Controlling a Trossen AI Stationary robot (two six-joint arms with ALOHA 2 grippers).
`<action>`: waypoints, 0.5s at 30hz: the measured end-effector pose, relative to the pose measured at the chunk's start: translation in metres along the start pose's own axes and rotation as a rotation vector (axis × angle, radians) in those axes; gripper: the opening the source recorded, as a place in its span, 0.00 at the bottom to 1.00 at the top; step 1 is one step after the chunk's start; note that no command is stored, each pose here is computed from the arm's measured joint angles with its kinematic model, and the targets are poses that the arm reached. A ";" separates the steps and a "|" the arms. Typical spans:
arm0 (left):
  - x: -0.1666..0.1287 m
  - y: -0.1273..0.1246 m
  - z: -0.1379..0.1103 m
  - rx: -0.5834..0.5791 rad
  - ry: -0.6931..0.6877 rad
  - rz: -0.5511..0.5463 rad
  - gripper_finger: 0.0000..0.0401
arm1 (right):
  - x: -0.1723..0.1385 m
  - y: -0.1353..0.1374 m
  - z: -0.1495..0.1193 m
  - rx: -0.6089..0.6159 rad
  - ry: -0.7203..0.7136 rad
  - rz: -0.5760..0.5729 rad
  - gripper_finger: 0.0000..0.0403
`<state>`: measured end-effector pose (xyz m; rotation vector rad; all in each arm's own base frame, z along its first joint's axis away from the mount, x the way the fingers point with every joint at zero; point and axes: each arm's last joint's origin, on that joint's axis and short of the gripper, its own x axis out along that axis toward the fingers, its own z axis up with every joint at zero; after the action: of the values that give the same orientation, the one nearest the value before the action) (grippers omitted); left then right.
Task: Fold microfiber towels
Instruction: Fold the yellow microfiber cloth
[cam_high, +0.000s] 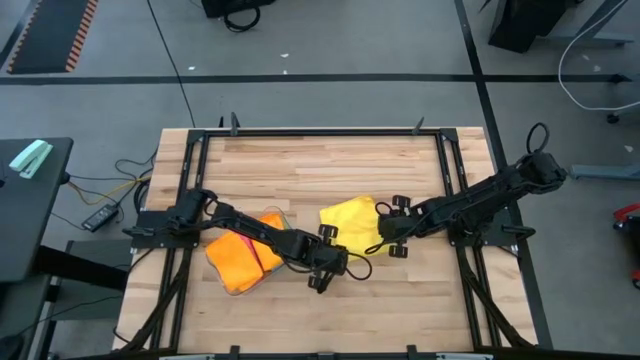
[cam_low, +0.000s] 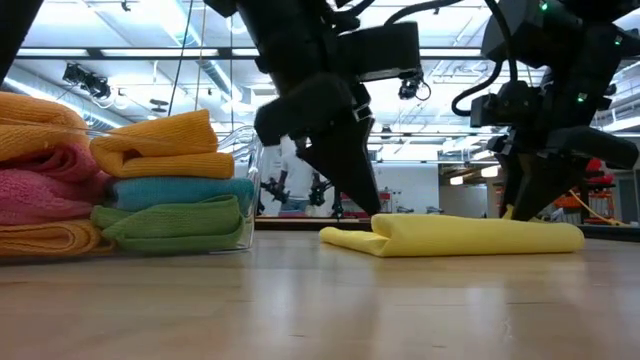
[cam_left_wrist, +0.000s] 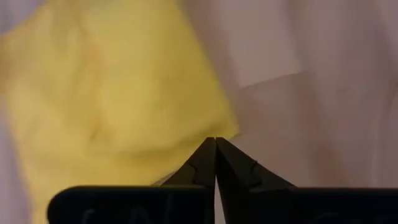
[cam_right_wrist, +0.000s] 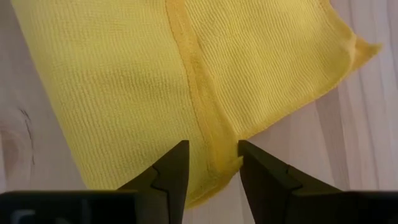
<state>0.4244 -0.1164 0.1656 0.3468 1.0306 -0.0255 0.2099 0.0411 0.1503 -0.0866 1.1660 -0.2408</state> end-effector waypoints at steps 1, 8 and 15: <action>0.000 0.001 -0.001 -0.005 0.011 0.030 0.05 | 0.000 0.000 0.000 0.000 -0.001 0.000 0.36; -0.002 0.008 -0.004 0.034 0.049 0.238 0.04 | 0.000 0.000 0.000 -0.001 -0.002 0.001 0.36; 0.012 0.048 -0.006 -0.184 0.040 0.102 0.20 | 0.000 0.000 0.000 -0.002 -0.003 0.001 0.36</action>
<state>0.4341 -0.0672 0.1656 0.2327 1.0446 0.1678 0.2102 0.0411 0.1504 -0.0881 1.1633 -0.2388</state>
